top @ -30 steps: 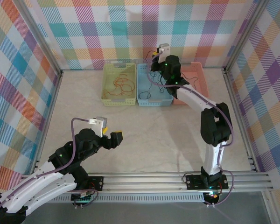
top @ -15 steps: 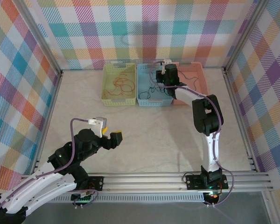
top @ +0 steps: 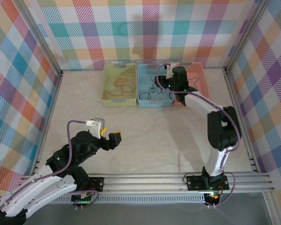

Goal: Untangle the cables

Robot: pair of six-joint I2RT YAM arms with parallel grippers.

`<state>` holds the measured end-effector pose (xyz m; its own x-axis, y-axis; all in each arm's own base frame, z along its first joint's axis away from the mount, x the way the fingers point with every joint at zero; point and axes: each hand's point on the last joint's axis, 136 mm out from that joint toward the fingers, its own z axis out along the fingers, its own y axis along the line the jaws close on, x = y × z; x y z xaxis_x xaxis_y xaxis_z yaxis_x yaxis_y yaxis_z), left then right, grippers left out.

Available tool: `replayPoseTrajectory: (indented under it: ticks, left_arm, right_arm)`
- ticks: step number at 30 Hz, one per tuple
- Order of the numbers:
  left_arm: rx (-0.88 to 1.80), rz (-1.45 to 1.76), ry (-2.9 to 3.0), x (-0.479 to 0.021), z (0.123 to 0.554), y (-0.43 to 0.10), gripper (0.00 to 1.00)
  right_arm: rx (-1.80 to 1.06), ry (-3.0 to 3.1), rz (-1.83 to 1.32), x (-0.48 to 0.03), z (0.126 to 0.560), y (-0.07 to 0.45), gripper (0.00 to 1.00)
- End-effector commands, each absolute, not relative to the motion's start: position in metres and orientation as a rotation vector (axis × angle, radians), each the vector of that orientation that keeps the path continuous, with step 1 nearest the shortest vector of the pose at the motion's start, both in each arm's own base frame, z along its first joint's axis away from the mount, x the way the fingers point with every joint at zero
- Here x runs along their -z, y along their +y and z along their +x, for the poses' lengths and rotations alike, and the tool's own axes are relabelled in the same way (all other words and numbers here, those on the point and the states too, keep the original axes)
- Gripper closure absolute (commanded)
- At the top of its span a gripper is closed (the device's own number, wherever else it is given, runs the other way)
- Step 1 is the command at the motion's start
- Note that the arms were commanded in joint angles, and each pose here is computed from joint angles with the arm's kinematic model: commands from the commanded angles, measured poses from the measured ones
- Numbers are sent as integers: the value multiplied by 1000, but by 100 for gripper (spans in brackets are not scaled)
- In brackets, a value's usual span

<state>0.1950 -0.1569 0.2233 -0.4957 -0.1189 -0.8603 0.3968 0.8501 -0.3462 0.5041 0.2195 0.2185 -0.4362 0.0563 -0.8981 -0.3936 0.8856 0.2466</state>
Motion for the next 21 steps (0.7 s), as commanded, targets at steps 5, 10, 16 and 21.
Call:
replayPoseTrajectory:
  ticks: [5,10,16,21]
  left_arm:
    - [474,41,1900,-247,213,-124,10]
    - [244,-149,1817,-264,228,-83,3]
    - [-17,-89,1681,-265,249,-72,0]
    - [-109,-28,1708,-233,280,-64,0]
  right_arm:
    - [-549,1859,-244,-254,429,192,42]
    - [-480,1818,-225,-254,374,160,34]
    - [-247,1772,-149,-235,332,106,12]
    - [-40,1791,-55,-198,326,65,4]
